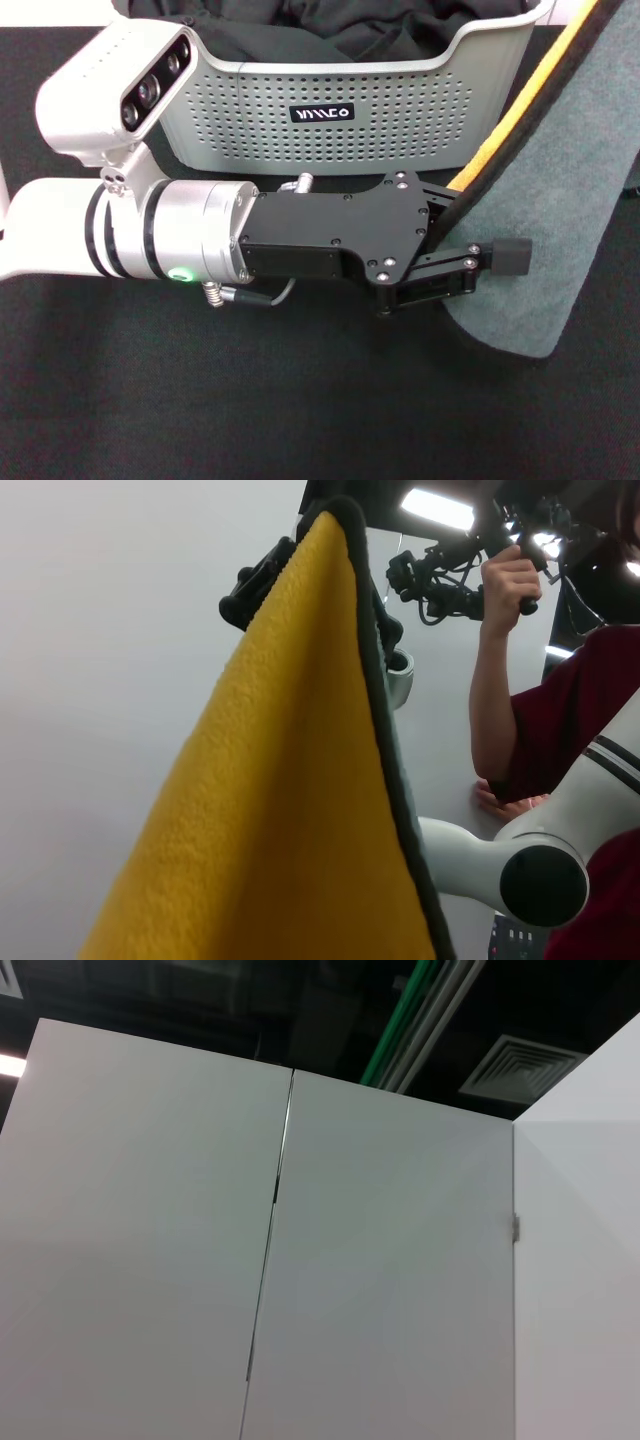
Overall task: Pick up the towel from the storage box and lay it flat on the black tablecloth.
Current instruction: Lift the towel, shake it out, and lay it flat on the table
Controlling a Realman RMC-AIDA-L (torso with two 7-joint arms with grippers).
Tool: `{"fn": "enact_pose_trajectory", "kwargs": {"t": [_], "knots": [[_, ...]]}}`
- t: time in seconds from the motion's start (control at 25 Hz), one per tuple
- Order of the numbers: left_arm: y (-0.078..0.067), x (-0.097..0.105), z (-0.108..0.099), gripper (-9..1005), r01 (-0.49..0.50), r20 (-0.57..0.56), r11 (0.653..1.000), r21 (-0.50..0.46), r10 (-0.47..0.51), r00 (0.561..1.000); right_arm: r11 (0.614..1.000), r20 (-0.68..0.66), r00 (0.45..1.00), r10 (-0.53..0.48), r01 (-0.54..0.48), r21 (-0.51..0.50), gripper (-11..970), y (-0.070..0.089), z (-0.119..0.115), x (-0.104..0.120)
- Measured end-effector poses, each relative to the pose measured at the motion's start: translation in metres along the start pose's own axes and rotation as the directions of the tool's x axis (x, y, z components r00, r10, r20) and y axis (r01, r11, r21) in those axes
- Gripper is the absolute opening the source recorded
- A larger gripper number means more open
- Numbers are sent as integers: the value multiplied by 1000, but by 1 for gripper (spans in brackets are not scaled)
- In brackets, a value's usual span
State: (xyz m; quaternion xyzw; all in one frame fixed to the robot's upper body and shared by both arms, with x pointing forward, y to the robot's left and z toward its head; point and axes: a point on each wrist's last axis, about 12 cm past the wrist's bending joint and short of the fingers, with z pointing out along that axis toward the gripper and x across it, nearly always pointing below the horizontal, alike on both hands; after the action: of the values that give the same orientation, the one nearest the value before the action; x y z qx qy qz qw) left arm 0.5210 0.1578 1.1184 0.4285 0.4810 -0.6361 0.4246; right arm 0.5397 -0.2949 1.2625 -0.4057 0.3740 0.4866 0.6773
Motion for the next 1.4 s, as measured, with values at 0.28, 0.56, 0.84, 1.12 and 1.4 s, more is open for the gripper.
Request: {"fn": "enact_pose_trajectory", "kwargs": {"t": [0.28,0.56,0.84,1.12,1.4], "knots": [[-1,3,0,203,31,-36,999,12,-31,999,1000,7,1000,-19,19,18,10,0,-5,-5],[-2,7,-3,205,40,-34,999,-9,-40,999,999,21,1000,-23,22,34,10,3,-11,-8],[-2,9,-5,207,43,-27,999,-33,-44,999,999,22,999,-26,25,47,9,5,-16,-10],[-1,10,-6,209,44,-35,998,-45,-46,998,998,27,999,-36,34,62,9,7,-21,-13],[1,11,-6,212,50,-46,997,-59,-53,998,997,31,999,-41,39,61,9,6,-21,-15]]}}
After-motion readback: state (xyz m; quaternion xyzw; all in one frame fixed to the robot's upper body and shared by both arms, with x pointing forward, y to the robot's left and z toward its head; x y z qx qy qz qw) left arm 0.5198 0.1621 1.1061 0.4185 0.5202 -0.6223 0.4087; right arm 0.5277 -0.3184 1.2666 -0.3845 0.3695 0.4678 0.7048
